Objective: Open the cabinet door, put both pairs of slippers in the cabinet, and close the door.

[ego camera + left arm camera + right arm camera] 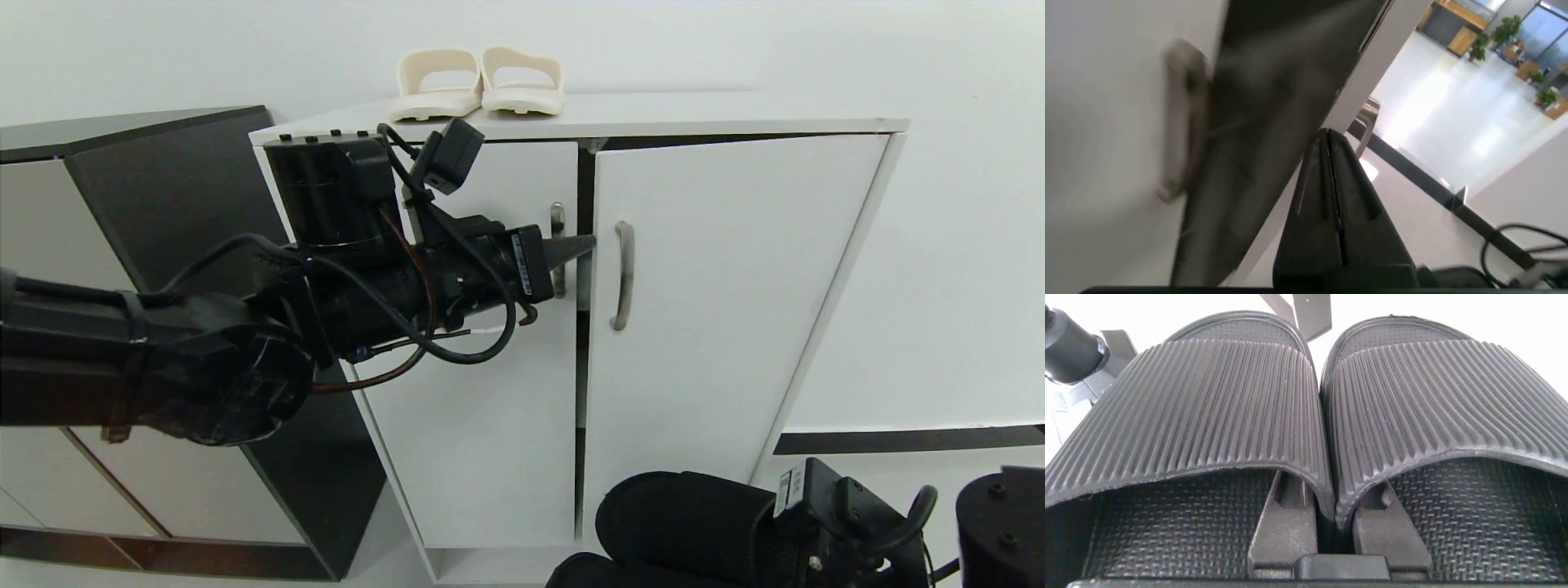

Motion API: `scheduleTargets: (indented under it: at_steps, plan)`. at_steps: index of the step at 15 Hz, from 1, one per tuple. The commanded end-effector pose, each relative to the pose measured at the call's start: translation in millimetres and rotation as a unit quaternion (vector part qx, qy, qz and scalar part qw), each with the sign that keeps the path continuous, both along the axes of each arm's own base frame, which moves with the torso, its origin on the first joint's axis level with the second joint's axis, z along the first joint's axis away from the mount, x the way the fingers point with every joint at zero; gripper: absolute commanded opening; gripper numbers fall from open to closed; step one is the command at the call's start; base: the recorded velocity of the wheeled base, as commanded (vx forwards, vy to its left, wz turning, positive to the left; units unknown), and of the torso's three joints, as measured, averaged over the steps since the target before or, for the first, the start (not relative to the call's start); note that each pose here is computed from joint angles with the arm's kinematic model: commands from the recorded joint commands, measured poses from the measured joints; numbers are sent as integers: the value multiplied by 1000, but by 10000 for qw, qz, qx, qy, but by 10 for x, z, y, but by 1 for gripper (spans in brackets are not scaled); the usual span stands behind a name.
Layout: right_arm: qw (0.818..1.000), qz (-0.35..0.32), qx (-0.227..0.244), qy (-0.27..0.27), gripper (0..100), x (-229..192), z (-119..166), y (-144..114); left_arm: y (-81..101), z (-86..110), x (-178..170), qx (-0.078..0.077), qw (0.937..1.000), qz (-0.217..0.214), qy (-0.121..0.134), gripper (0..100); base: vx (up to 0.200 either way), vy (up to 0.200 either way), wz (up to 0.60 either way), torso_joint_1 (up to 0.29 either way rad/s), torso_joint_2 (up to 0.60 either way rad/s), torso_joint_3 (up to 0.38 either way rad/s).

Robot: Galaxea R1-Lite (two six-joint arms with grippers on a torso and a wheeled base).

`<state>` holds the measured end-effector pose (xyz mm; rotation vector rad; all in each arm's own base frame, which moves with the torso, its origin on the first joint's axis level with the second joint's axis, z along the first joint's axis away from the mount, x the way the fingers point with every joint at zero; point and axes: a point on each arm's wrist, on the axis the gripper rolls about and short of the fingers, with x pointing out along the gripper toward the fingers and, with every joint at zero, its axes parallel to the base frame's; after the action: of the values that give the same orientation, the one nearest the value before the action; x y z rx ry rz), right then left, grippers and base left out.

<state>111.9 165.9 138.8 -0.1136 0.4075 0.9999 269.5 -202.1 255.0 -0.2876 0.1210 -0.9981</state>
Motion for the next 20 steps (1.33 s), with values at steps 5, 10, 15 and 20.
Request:
scheduleTargets:
  at_steps: [5,10,15,20]
  plan:
    - [10000,19,-26,-15,0,2,-6,5,222,177,-409,-138,9997,-79,-201,0,0,0,0,0,0,0]
    - [9998,178,-44,30,0,-45,-18,47,12,31,-102,-24,10000,-64,-34,0,0,0,0,0,0,0]
    - [9996,193,-152,119,0,-42,-75,79,-252,-101,222,30,10000,-80,41,0,0,0,0,0,0,0]
    - [9973,555,-419,253,0,-229,-223,19,-501,-123,-60,64,9998,-202,49,0,-120,0,0,2,2,1]
